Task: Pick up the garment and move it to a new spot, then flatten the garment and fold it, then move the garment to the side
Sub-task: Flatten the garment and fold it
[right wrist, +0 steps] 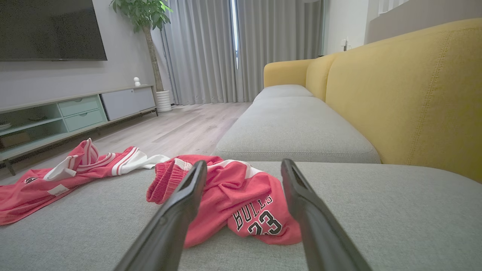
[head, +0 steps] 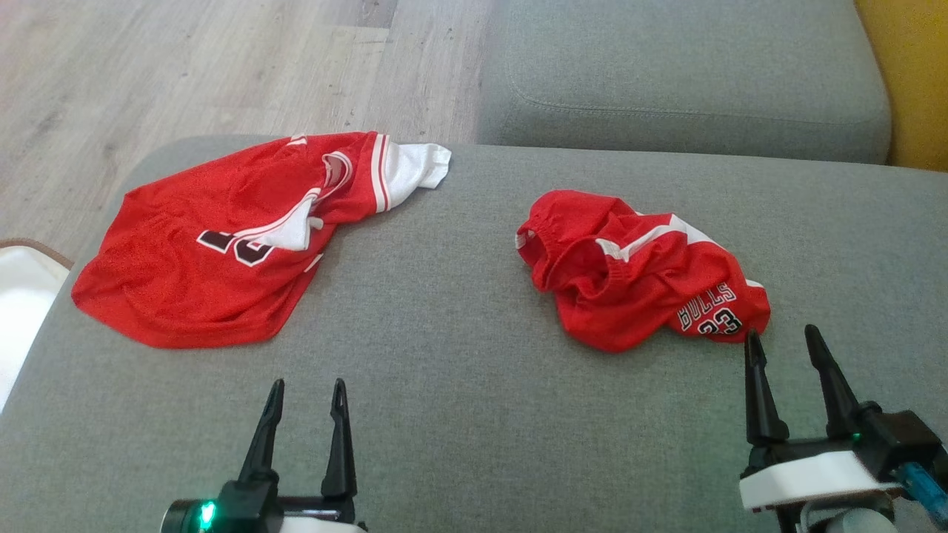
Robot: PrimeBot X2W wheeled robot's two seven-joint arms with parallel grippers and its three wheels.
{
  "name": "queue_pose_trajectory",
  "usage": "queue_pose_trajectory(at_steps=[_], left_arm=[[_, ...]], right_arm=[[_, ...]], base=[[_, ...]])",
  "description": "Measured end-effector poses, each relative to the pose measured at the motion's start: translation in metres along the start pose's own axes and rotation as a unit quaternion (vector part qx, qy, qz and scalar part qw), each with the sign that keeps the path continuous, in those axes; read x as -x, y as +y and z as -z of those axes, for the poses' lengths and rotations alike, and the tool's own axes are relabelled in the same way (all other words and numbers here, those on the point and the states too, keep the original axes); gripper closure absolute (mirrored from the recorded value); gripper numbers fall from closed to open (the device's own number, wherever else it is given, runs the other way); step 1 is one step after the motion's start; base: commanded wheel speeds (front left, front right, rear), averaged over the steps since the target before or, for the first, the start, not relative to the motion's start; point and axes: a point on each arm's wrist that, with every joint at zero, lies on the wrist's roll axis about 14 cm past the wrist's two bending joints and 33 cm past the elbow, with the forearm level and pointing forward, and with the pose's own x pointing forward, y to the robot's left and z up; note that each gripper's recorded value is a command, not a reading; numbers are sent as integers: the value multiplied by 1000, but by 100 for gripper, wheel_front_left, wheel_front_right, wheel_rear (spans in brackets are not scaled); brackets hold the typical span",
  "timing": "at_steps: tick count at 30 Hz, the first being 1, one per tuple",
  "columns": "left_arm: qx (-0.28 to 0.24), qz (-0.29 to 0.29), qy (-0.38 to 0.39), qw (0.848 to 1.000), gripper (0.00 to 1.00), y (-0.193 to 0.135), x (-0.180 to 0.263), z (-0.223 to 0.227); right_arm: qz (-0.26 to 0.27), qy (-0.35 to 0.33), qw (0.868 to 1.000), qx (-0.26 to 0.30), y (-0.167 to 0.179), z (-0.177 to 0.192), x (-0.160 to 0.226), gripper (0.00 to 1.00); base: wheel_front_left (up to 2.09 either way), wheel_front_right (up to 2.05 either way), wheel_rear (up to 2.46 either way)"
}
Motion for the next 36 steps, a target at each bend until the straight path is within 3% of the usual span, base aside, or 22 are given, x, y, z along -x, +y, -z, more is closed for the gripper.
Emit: queue_pose_trajectory(at_steps=[13, 36], left_arm=[[-26, 9, -7, 1000, 0, -2, -10, -4], [-25, 33, 13, 999, 0, -16, -32, 8]], right_arm=[[7, 5, 1000, -2, -4, 4, 1, 0], [21, 10, 1000, -2, -12, 7, 8, 0]], base=[[0, 0, 0], [0, 0, 0]])
